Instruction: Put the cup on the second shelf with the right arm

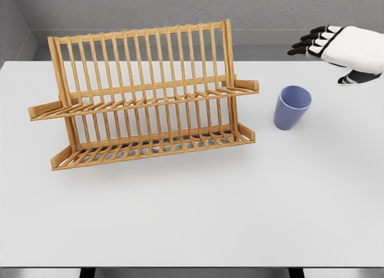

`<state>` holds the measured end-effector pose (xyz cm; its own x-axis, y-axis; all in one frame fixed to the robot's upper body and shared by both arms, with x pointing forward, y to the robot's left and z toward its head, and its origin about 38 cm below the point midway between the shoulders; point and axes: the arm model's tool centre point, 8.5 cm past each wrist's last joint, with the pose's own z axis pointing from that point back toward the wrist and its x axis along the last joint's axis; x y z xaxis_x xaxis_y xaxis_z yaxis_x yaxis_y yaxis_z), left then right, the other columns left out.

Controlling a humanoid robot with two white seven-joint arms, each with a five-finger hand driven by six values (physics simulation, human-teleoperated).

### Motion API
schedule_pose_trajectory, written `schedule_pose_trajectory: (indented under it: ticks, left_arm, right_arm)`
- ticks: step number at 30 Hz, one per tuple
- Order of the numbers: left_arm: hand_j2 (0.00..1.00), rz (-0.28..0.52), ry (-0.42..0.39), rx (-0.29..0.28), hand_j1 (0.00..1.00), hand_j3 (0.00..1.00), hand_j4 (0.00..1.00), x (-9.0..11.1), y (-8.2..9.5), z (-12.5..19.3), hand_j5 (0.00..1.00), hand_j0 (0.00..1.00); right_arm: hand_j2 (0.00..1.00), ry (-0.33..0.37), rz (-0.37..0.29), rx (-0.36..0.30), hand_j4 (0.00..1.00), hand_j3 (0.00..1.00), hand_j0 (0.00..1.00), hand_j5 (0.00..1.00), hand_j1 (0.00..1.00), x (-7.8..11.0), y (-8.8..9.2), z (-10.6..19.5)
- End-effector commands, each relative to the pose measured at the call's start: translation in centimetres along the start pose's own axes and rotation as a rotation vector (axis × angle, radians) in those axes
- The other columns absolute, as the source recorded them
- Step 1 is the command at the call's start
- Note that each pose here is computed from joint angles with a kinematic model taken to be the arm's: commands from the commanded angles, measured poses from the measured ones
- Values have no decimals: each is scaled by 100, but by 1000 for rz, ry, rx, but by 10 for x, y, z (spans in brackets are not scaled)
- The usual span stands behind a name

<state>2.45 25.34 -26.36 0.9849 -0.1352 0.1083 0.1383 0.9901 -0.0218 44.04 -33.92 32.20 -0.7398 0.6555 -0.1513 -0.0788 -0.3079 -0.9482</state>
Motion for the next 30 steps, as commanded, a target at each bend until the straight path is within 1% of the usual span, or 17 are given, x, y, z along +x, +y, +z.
schedule_pose_trajectory:
  ticks: [1,2,3,6,8,10,13,17,20,23,25,26,30]
  left_arm:
    - [100,1,0,0,100,100,100,0,0,0,100,100]
    - [100,1,0,0,100,100,100,0,0,0,100,100]
    - [100,1,0,1,100,100,100,0,0,0,100,100]
    - [100,1,0,1,100,100,100,0,0,0,100,100]
    - [100,1,1,-1,100,100,100,-1,0,0,100,100]
    - [100,-1,0,-1,100,100,100,0,0,0,100,100]
    - [100,-1,0,-1,100,100,100,0,0,0,100,100]
    - [100,-1,0,-1,100,100,100,0,0,0,100,100]
    - [100,1,0,0,100,100,100,0,0,0,100,100]
    - [100,-1,0,-1,100,100,100,0,0,0,100,100]
    - [100,-1,0,-1,100,100,100,0,0,0,100,100]
    - [100,0,1,1,100,100,100,-1,0,0,100,100]
    - [100,-1,0,-1,100,100,100,0,0,0,100,100]
  right_arm:
    - [100,-78,-102,133,100,100,100,100,100,16,53,-42]
    - [100,-75,-110,149,100,100,100,100,100,12,55,-46]
    - [100,-59,-120,151,100,100,100,100,100,6,56,-46]
    - [100,-29,-140,163,100,100,100,100,100,-5,62,-42]
    - [100,-14,-125,155,100,100,100,100,100,-10,54,-38]
    - [100,-16,-124,155,100,100,100,100,100,-10,54,-38]
    - [100,-33,-133,188,100,100,100,100,100,-4,65,-45]
    - [100,-36,-135,200,100,100,100,100,100,-3,69,-45]
    - [100,-45,-146,226,100,100,100,100,100,0,79,-49]
    - [100,-49,-147,225,100,100,100,100,100,1,78,-50]
    - [100,-60,-161,223,100,100,100,100,100,4,82,-57]
    - [100,-59,-170,238,100,100,100,100,100,4,88,-58]
    - [100,-44,-195,248,100,100,100,100,100,-2,95,-60]
